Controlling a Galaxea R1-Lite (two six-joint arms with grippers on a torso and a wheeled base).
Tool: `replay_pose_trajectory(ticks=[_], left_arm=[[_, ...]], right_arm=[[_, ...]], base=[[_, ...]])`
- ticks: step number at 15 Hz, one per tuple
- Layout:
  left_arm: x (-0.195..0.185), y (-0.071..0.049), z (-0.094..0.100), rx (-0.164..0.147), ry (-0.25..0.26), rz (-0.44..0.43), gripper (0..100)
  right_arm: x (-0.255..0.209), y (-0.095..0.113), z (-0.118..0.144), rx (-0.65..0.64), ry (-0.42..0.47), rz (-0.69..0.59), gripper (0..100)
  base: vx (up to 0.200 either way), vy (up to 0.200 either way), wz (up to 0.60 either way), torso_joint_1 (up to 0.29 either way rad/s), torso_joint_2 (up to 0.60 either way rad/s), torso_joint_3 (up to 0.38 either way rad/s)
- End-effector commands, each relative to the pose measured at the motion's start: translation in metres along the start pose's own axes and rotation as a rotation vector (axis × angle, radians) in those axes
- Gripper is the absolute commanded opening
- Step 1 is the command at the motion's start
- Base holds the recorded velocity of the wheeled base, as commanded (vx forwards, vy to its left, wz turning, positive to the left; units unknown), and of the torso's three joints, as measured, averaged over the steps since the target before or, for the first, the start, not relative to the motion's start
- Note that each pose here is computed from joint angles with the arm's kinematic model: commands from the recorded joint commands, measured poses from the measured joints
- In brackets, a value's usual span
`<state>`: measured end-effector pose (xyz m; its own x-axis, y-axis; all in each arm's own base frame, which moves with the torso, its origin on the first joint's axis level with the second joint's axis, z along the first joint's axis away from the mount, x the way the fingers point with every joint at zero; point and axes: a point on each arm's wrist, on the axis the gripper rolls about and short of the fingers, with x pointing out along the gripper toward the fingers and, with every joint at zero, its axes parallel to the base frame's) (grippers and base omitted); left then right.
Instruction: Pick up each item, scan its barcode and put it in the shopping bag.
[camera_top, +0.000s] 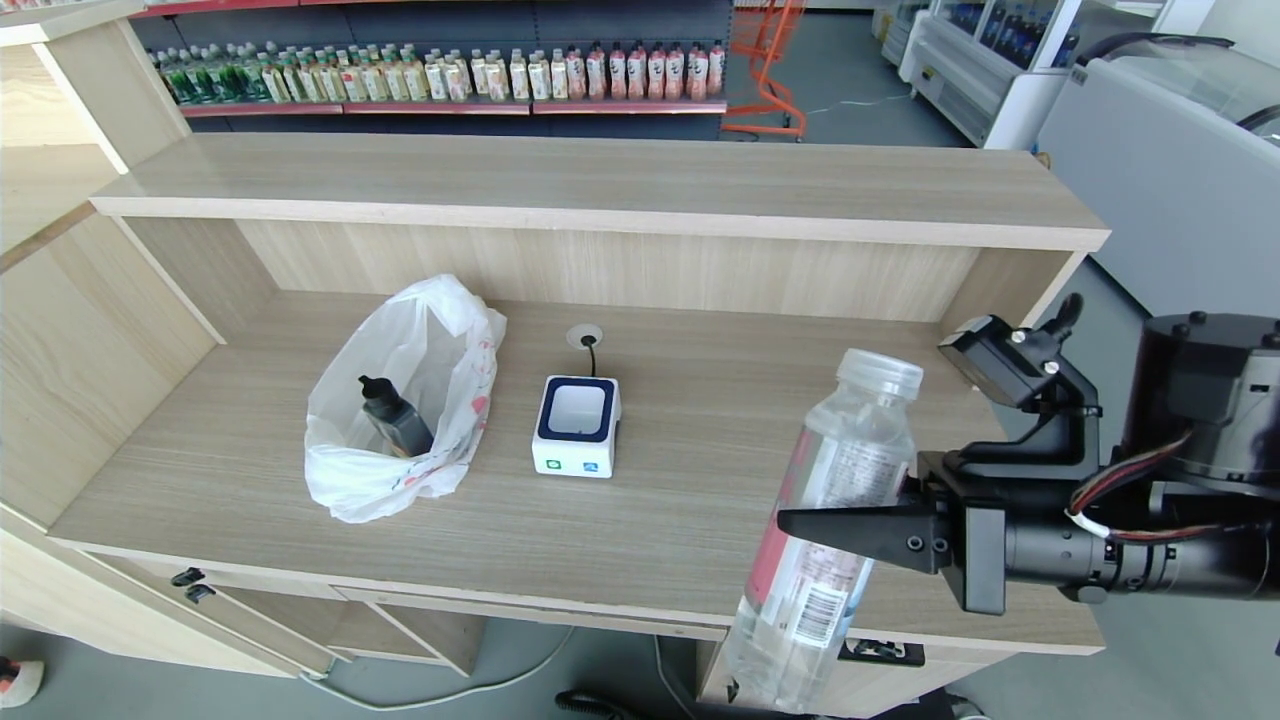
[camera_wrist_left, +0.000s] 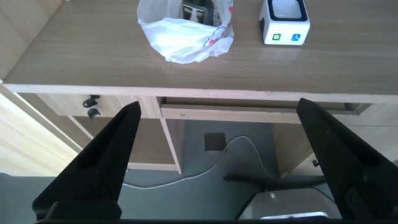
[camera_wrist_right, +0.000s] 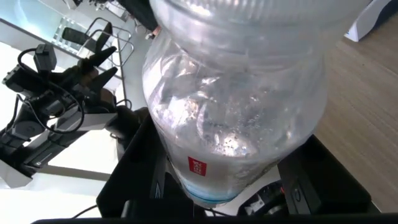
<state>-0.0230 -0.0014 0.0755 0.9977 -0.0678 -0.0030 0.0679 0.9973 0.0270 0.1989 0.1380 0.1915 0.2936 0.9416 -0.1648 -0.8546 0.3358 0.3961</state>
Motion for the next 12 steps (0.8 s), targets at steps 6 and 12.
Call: replay_pose_trajectory(ticks=[6,12], left_arm=[[0.0,0.0,0.0,0.0,0.002,0.0,100],[0.0,0.0,0.0,0.0,0.002,0.0,100]], right_arm=[[0.0,0.002,0.005,0.022,0.024,-0.004,0],[0.0,0.004,0.012,0.045,0.006,0.004,0]], base=[[0.0,0.0,0.0,0.0,0.0,0.0],[0.0,0.0,0.0,0.0,0.0,0.0]])
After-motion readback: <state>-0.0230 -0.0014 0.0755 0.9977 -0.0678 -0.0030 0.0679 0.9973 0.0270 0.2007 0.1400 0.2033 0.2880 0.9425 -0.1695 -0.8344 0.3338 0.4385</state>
